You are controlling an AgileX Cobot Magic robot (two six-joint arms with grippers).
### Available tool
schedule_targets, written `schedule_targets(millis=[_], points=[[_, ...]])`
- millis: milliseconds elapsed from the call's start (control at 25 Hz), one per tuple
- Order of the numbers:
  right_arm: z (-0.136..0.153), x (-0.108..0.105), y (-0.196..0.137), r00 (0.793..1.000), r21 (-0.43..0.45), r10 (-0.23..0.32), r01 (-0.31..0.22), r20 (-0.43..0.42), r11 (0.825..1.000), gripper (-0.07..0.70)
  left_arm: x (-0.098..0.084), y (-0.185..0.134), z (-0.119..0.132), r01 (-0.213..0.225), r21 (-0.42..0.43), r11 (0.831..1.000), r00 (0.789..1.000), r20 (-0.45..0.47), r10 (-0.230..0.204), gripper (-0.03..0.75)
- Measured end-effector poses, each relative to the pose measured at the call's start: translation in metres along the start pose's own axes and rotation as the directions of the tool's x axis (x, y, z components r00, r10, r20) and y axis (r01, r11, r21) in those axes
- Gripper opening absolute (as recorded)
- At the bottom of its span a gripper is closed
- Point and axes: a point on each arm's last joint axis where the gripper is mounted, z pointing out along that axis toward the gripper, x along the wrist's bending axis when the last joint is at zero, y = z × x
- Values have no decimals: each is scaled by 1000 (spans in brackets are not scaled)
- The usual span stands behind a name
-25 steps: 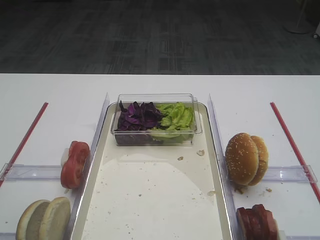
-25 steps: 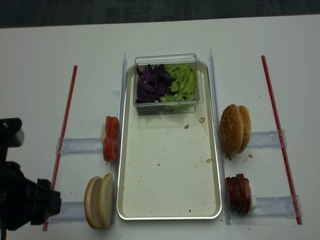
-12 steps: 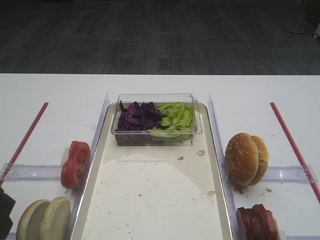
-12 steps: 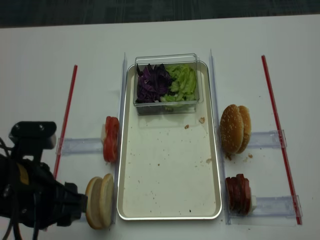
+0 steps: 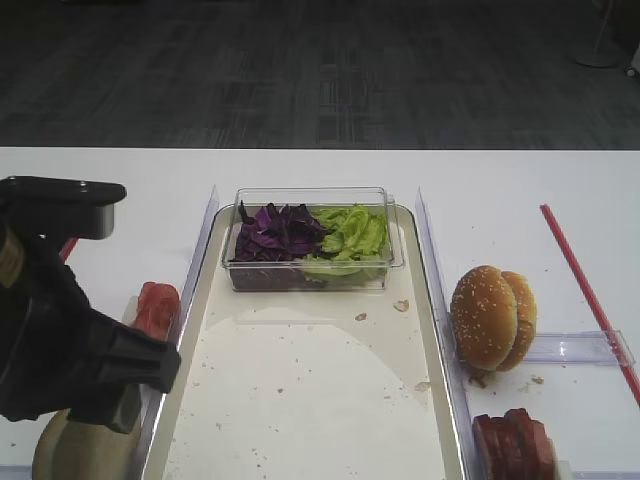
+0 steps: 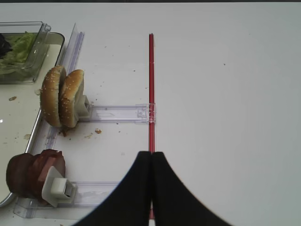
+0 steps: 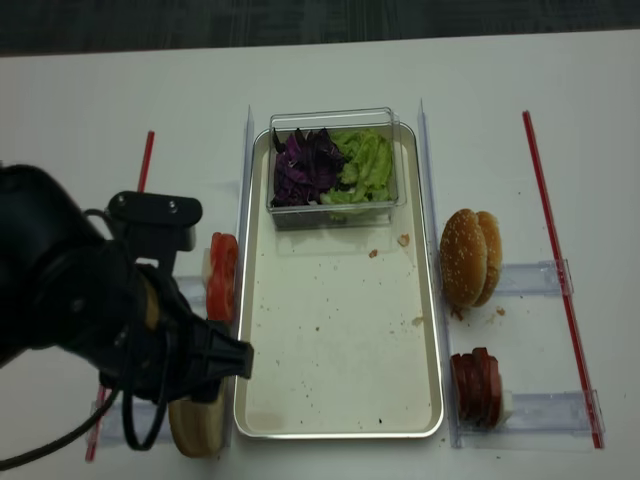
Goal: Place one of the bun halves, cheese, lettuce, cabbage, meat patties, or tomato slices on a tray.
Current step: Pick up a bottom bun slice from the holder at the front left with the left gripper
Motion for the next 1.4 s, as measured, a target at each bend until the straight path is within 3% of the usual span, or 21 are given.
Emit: schedule_targets(millis=[160, 560, 1400], points=[[0, 0, 0, 1000, 0, 0, 0, 0, 1000, 364, -10, 4, 10, 11, 19, 1000, 1000, -3, -11, 451], [0, 0, 0, 1000, 0, 0, 0, 0, 1000, 364, -12, 6, 15, 56, 22, 998, 998, 4, -56, 451], [0, 0, 0, 1000, 0, 0, 0, 0, 1000, 364, -9, -5, 49, 63, 38, 997, 998, 8, -64, 431]])
